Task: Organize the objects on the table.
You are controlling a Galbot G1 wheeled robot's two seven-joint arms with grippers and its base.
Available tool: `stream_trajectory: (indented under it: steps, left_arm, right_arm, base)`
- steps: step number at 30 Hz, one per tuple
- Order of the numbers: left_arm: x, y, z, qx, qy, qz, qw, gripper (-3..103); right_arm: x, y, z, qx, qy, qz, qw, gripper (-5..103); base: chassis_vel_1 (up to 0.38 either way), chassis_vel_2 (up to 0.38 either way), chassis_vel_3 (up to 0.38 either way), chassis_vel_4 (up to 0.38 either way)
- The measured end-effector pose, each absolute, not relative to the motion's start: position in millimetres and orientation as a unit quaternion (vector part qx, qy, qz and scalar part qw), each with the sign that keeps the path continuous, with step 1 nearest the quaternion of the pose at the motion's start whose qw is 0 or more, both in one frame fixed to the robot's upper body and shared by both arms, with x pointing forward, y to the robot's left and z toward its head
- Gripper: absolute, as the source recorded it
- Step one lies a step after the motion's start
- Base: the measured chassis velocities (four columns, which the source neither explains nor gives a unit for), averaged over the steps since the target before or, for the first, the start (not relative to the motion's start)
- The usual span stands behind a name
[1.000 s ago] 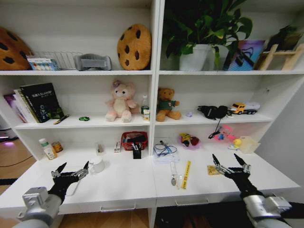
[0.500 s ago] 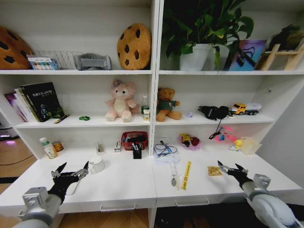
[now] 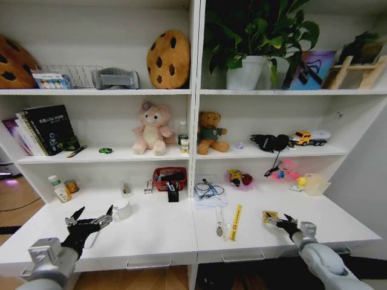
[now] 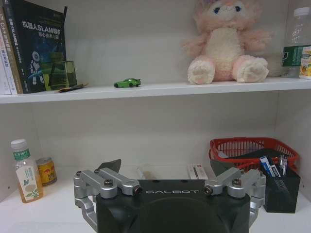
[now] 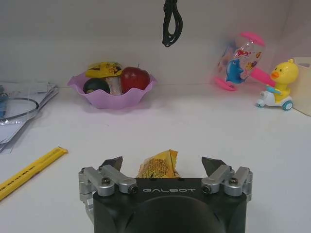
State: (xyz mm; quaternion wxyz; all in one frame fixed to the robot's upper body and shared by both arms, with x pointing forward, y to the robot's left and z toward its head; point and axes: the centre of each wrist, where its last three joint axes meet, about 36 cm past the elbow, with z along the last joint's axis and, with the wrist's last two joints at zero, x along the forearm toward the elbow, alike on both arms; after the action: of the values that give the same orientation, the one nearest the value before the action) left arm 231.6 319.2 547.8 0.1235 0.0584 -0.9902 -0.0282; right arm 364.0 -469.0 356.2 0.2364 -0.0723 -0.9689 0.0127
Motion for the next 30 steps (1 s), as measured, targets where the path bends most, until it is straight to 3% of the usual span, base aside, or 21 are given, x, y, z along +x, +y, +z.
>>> stream_trajectory:
  steps: [2,4,7,8,10,12,16,17,19,20,22,24,30]
  left_arm:
    - [232,319,548,0.058,-0.99,-0.028,0.123,100]
    - [232,319,548,0.058,-0.99,-0.028,0.123,100]
    - [232,319,548,0.058,-0.99,-0.028,0.124,100]
    - [232,319,548,0.058,-0.99,-0.028,0.123,100]
    - [232,319,548,0.058,-0.99,-0.028,0.123,100]
    - [232,319,548,0.058,-0.99,-0.028,0.123,100]
    - [232,319,548,0.058,-0.99,-0.028,0.123,100]
    - [232,319,548,0.058,-0.99,-0.028,0.123,100]
    - [232,319,548,0.058,-0.99,-0.028,0.123,100]
    - [232,319,548,0.058,-0.99,-0.028,0.123,100]
    - [232,319,548,0.058,-0.99,-0.028,0.123,100]
    - [232,319,548,0.058,-0.99,-0.028,0.123,100]
    - [232,319,548,0.058,-0.99,-0.028,0.123,100]
  right_arm:
    - [365,-469,356,-0.072,-0.969,0.013,0.236,92]
    - [366,-467,355,-0.071,-0.969,0.012,0.236,76]
    - [366,-467,353,-0.071,-0.969,0.012,0.238,71]
    - [365,-467,351,-0.071,-0.968,0.012,0.239,60]
    - [365,-467,351,-0.072,-0.968,0.012,0.239,60]
    - [365,-468,349,-0.073,-0.968,0.011,0.24,48]
    - [365,-468,348,-0.074,-0.968,0.011,0.239,37]
    - [365,-469,348,-0.075,-0.968,0.011,0.239,26]
    - [365,-469,348,-0.075,-0.968,0.011,0.239,26]
    - [366,-469,348,-0.075,-0.968,0.011,0.238,15]
    - [366,-469,348,-0.075,-0.968,0.011,0.238,15]
    - [367,-469,349,-0.073,-0.969,0.009,0.237,5]
    - [382,-467,365,-0.056,-0.974,-0.007,0.221,0]
  base:
    - [0.0,0.0,0.0,0.0]
    - [0.0,0.0,0.0,0.0]
    - [0.0,0.0,0.0,0.0]
    - [0.0,0.0,0.0,0.0]
    - [0.0,0.0,0.0,0.0]
    - [0.0,0.0,0.0,0.0]
    - [0.0,0.0,0.0,0.0]
    - [0.0,0.0,0.0,0.0]
    - [0.0,0.0,0.0,0.0]
    - [0.0,0.0,0.0,0.0]
    - [0.0,0.0,0.0,0.0]
    - [0.0,0.0,0.0,0.0]
    - [0.0,0.0,0.0,0.0]
